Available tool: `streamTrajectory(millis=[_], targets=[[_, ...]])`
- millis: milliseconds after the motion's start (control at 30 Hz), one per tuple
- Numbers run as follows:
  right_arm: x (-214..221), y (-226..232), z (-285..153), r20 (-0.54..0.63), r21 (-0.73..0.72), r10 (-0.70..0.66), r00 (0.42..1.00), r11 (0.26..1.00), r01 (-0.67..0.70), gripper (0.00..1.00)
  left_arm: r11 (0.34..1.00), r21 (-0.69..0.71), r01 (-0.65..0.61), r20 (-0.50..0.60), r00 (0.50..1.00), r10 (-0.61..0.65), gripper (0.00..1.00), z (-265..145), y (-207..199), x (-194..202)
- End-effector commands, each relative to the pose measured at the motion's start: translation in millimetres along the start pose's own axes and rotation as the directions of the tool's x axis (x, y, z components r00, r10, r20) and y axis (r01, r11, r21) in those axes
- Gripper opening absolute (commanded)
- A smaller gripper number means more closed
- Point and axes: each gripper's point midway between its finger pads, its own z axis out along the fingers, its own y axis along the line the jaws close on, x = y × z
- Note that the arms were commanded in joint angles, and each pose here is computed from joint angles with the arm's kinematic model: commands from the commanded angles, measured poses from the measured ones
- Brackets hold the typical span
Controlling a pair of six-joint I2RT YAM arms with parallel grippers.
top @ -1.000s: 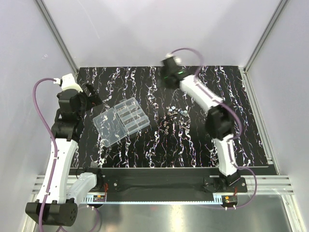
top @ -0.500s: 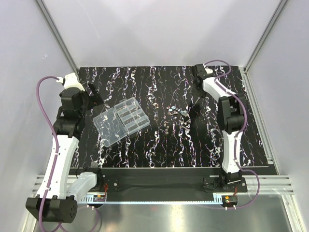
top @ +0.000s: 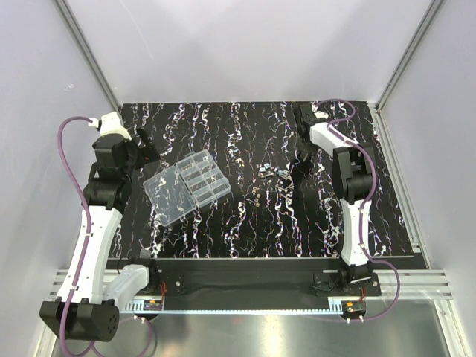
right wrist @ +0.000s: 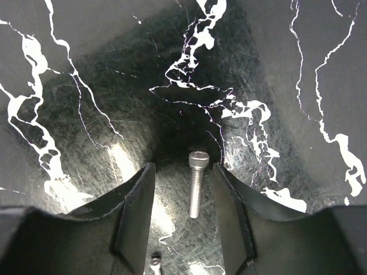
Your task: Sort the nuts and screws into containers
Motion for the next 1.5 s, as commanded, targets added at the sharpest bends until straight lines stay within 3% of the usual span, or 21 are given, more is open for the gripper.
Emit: streamTrajectory(millis=[0,67,133,167,233,400,500,600,767,867,1000,1200,1467], targets=[[-6,-13,-10,0.028,0.044,0.035,0.999,0.998,-0.036,0.51,1.0,0.03,-0.01,0.044,0.999,0.008,0.99,-3,-7,-15],[-6,-12,-9,0.03,0.035,0.038,0.999,0.999,-0.039,0.42,1.0,0.028,-0.008,0.045,0.999,0.006,0.99,-3,-6,-15],[-3,-12,-6,0.024,0.039,0.034,0.999,0.999,-0.035,0.27,0.999,0.032,-0.008,0.047,0.999,0.006,0.99,-3,-7,-16],[-3,-12,-6,0.025,0.042,0.029,0.999,0.999,-0.03,0.1,1.0,0.03,-0.009,0.044,0.999,0.008,0.99,-3,-7,-15],[-1,-14,-5,0.016,0.051,0.025,1.0,0.998,-0.026,0.0,1.0,0.03,-0.009,0.049,0.999,0.007,0.99,-4,-7,-17],[2,17,-36,-0.002,-0.115,-0.021,1.0,0.993,0.02,0.0,1.0,0.029,-0.009,0.048,0.999,0.008,0.99,-4,-7,-16],[-11,68,-95,0.103,-0.265,-0.08,0.992,0.959,0.104,0.0,0.999,0.036,-0.01,0.044,0.999,0.008,0.99,-4,-8,-15],[-1,149,-170,0.219,-0.458,-0.151,0.964,0.857,0.238,0.0,0.999,0.046,-0.009,0.046,0.999,0.007,0.99,-4,-9,-16],[20,232,-233,0.265,-0.671,-0.177,0.948,0.673,0.313,0.0,0.999,0.051,-0.006,0.055,0.998,0.004,0.99,-7,-10,-18],[46,262,-241,0.259,-0.7,-0.227,0.939,0.626,0.344,0.0,0.998,0.055,-0.004,0.057,0.998,0.001,0.99,-8,-10,-19],[75,285,-232,0.209,-0.712,-0.243,0.947,0.626,0.318,0.0,0.998,0.062,-0.003,0.065,0.998,-0.001,0.99,-10,-11,-21],[96,293,-214,0.157,-0.682,-0.246,0.957,0.674,0.285,0.0,0.998,0.065,-0.009,0.074,0.997,0.004,0.99,-14,-13,-23],[135,306,-212,0.123,-0.696,-0.313,0.942,0.649,0.307,0.0,0.998,0.068,-0.015,0.077,0.997,0.01,0.99,-16,-15,-23]])
